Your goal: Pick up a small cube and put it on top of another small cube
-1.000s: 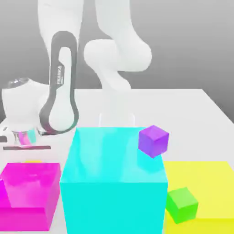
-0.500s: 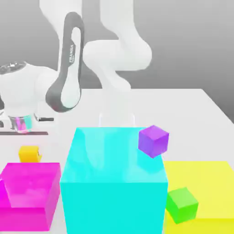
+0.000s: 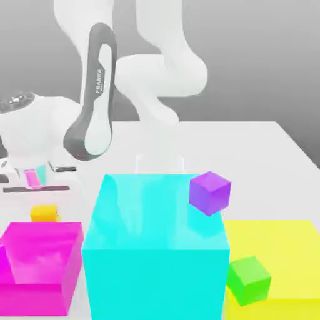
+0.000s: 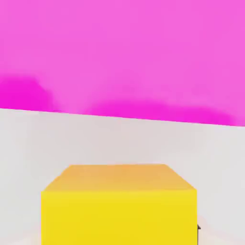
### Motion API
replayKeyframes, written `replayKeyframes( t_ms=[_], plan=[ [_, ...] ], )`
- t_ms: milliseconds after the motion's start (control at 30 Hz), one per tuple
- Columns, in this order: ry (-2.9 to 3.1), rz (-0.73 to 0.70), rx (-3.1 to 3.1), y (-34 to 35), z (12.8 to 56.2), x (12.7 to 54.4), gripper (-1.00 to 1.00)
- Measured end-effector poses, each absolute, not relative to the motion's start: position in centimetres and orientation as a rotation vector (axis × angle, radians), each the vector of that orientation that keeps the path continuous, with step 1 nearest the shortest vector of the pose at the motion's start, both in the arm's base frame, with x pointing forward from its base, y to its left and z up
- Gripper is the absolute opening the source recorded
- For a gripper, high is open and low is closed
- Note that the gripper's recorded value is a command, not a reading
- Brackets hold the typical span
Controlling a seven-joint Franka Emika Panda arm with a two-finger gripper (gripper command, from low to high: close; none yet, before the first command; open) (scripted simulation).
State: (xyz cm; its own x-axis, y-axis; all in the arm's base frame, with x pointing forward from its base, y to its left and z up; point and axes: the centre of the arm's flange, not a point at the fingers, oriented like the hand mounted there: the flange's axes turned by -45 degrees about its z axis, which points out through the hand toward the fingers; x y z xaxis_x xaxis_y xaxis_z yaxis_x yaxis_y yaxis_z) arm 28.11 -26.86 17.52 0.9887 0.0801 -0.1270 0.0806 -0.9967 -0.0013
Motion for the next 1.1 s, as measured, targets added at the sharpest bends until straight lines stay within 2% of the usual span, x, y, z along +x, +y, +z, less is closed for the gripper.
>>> replayKeyframes(
  t_ms=[1100],
  plan=[
    [0.147, -0.241, 2.933, -27.8, 21.7, 29.6, -1.0]
  ],
)
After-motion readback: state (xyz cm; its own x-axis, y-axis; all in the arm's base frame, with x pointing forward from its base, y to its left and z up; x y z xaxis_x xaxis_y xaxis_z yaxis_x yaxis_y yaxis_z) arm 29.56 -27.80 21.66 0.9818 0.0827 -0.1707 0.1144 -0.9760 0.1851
